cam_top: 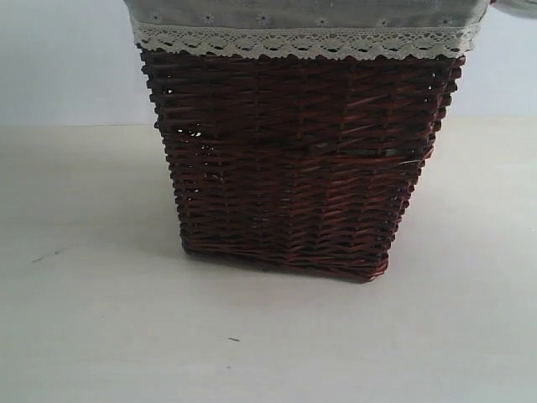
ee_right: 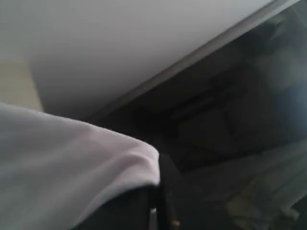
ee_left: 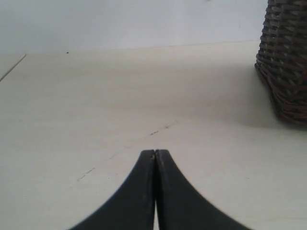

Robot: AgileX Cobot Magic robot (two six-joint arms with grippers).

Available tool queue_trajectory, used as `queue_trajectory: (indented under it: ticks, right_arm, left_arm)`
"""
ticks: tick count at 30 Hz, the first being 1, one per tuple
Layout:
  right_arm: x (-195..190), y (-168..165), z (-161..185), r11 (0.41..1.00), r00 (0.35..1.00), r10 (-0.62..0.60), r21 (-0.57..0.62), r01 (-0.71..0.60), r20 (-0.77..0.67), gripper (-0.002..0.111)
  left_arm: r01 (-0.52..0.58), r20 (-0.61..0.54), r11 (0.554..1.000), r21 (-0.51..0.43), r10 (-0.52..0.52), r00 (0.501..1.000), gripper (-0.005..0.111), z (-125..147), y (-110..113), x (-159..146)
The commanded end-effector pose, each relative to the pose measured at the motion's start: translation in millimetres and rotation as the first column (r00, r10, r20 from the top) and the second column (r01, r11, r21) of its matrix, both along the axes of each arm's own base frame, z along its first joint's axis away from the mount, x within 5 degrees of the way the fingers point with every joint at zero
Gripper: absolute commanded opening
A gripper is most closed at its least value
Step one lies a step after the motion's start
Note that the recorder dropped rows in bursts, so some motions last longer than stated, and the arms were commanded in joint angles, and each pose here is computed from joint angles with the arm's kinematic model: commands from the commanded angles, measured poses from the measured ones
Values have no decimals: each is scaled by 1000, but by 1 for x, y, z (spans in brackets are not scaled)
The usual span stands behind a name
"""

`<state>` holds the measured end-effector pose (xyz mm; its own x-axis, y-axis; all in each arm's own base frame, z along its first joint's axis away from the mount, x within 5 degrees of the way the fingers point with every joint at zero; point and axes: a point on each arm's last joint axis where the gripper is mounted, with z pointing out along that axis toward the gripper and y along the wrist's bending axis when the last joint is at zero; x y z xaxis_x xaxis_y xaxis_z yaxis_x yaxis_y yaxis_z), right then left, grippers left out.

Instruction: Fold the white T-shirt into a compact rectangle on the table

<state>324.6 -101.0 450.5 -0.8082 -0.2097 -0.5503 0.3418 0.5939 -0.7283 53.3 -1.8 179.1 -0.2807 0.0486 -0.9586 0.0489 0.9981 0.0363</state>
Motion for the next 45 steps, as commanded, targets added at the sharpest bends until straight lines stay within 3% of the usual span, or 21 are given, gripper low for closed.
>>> queue_trajectory:
  ticks: [1, 6, 10, 15, 19, 22, 25, 29, 31, 34, 35, 37, 39, 42, 45]
  right_arm:
    - [8, -53, -69, 970, 950, -151, 143, 196, -275, 0]
    - [-9, -100, -118, 939, 859, -216, 143, 313, -463, 0]
    - [-13, -107, -116, 940, 850, -245, 102, 327, -467, 0]
    - [-5, -96, -90, 947, 894, -259, 86, 309, -364, 0]
    - [-8, -97, -80, 952, 894, -274, 30, 304, -355, 0]
    - [-8, -98, -82, 950, 896, -270, 56, 308, -353, 0]
    - [-3, -79, -64, 971, 950, -211, 61, 230, -228, 0]
    - [-5, -32, 0, 1000, 995, 9, 19, -10, 98, 0]
    - [-15, -7, 40, 990, 941, 113, 49, -135, 319, 0]
    - [-44, 25, 104, 932, 732, 236, 65, -357, 640, 0]
    - [-62, 33, 128, 904, 629, 251, 54, -425, 736, 0]
    - [-86, 41, 160, 878, 493, 263, 6, -478, 829, 0]
    - [-115, 45, 189, 881, 377, 246, -44, -471, 893, 0]
    - [-151, 43, 214, 916, 285, 217, -94, -390, 934, 0]
    - [-182, 36, 226, 964, 234, 173, -115, -242, 957, 0]
  left_arm:
    - [7, 15, 1000, 7, -7, 1000, 0, 2, 0, 0]
    - [7, 15, 1000, 7, -7, 1000, 0, 2, 0, 0]
    - [7, 15, 1000, 7, -7, 1000, 0, 2, 0, 0]
    - [7, 15, 1000, 7, -7, 1000, 0, 2, 0, 0]
    - [7, 15, 1000, 7, -7, 1000, 0, 2, 0, 0]
    - [7, 15, 1000, 7, -7, 1000, 0, 2, 0, 0]
    - [7, 15, 1000, 7, -7, 1000, 0, 2, 0, 0]
    - [7, 15, 1000, 7, -7, 1000, 0, 2, 0, 0]
    - [7, 15, 1000, 7, -7, 1000, 0, 2, 0, 0]
    - [7, 15, 1000, 7, -7, 1000, 0, 2, 0, 0]
    - [7, 15, 1000, 7, -7, 1000, 0, 2, 0, 0]
    - [7, 15, 1000, 7, -7, 1000, 0, 2, 0, 0]
    - [7, 15, 1000, 7, -7, 1000, 0, 2, 0, 0]
    - [7, 15, 1000, 7, -7, 1000, 0, 2, 0, 0]
    - [7, 15, 1000, 7, -7, 1000, 0, 2, 0, 0]
